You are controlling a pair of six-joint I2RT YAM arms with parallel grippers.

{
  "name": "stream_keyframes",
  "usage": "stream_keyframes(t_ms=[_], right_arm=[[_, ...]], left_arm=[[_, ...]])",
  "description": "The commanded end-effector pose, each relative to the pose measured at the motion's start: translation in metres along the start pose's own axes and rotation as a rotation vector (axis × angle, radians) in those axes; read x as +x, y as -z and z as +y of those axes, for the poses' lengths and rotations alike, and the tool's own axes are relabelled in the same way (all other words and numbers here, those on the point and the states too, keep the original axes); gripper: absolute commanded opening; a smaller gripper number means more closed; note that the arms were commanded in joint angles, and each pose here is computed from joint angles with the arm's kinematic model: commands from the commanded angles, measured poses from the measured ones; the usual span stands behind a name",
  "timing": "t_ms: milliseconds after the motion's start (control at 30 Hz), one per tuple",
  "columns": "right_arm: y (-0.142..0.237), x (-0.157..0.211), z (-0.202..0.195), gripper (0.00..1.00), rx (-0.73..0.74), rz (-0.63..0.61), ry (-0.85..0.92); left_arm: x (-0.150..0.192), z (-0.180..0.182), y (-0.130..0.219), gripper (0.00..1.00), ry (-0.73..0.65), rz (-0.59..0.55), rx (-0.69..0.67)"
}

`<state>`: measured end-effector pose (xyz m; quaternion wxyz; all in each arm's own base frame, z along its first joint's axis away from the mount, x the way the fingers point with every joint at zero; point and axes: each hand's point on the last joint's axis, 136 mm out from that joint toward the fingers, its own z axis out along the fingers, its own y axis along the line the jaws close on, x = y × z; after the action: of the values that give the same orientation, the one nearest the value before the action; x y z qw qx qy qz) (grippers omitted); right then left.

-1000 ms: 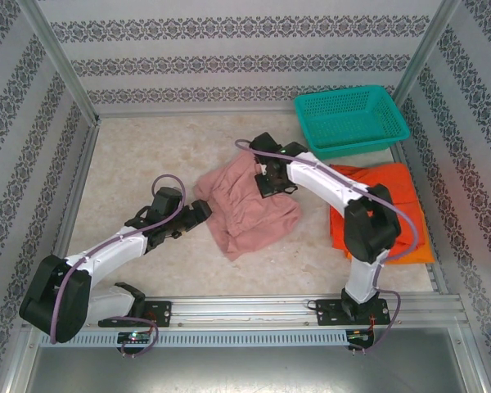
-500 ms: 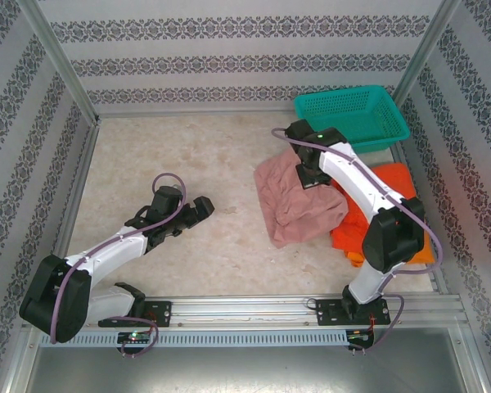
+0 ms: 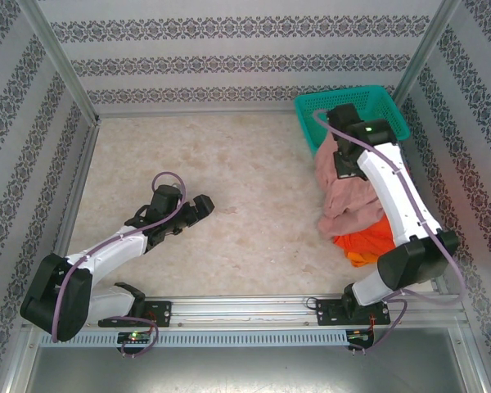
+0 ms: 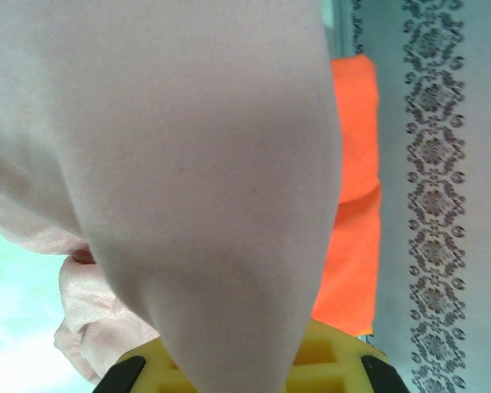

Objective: Fold and stack the shorts

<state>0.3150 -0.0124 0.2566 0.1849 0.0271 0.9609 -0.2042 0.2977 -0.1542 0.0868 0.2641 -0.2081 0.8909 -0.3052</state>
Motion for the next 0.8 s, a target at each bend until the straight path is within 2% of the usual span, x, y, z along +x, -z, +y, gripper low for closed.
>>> stream_keyframes(t_ms=[0, 233, 600, 767], right_arm=[[0.016, 0.0, -0.036, 0.0, 0.062, -0.043, -0.053], [-0.019, 0.004, -0.071, 0.0, 0.117, 0.013, -0.092], [-0.094, 0.016, -0.095, 0.01, 0.215, 0.144, -0.063], [-0.125, 0.028, -0.105, 0.11, 0.287, 0.185, -0.038]], left_arm=[[-0.011, -0.012, 0.002, 1.0, -0.023, -0.024, 0.034], [-0.014, -0.012, 0.002, 1.0, -0.022, -0.026, 0.024], [-0.014, -0.012, 0.002, 1.0, -0.035, -0.016, 0.012], [-0.015, -0.008, 0.002, 1.0, -0.035, -0.019, -0.001]])
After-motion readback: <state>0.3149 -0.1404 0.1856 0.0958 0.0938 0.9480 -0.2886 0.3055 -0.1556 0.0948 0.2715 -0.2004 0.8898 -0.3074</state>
